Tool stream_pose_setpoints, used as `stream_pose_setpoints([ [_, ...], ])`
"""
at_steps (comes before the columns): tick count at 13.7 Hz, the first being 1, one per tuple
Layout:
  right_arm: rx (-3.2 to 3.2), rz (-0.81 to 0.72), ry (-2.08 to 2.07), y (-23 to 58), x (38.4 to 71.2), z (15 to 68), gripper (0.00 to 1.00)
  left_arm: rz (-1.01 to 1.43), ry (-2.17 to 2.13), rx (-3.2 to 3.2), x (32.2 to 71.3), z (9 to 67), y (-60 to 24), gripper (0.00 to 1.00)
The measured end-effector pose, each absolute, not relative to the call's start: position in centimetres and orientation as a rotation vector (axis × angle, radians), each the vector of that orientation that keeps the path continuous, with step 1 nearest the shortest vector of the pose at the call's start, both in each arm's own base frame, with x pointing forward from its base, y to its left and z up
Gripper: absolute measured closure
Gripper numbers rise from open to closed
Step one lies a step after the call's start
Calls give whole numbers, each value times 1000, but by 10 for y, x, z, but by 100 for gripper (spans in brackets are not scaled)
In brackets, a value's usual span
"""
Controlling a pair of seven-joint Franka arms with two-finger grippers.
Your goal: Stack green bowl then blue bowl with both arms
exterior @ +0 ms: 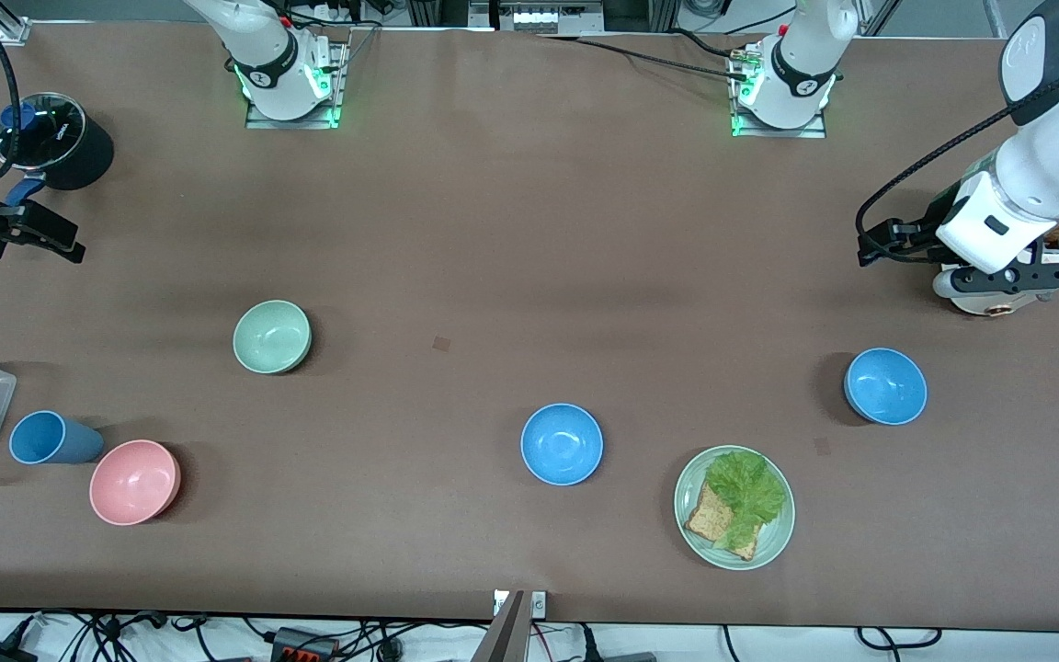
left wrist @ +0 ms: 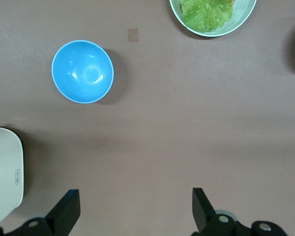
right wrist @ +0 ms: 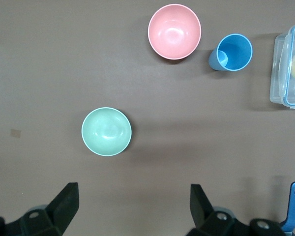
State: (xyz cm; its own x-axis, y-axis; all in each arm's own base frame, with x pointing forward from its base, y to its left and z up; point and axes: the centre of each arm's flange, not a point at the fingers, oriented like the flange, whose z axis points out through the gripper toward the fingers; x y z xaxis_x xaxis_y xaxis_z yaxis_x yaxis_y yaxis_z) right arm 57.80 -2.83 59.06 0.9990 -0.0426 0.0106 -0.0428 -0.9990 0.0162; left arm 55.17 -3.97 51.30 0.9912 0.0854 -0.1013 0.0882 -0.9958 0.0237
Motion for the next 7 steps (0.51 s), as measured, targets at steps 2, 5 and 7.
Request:
stream_pose_setpoints([
  [2,3124,17,-67,-28,578,591,0,-160,136,3106,552,512,-40,0],
  [5,3125,17,-67,-28,575,594,0,-158,135,3106,553,512,-40,0],
  [7,3125,15,-68,-28,574,594,0,-158,135,3106,553,512,-40,0],
])
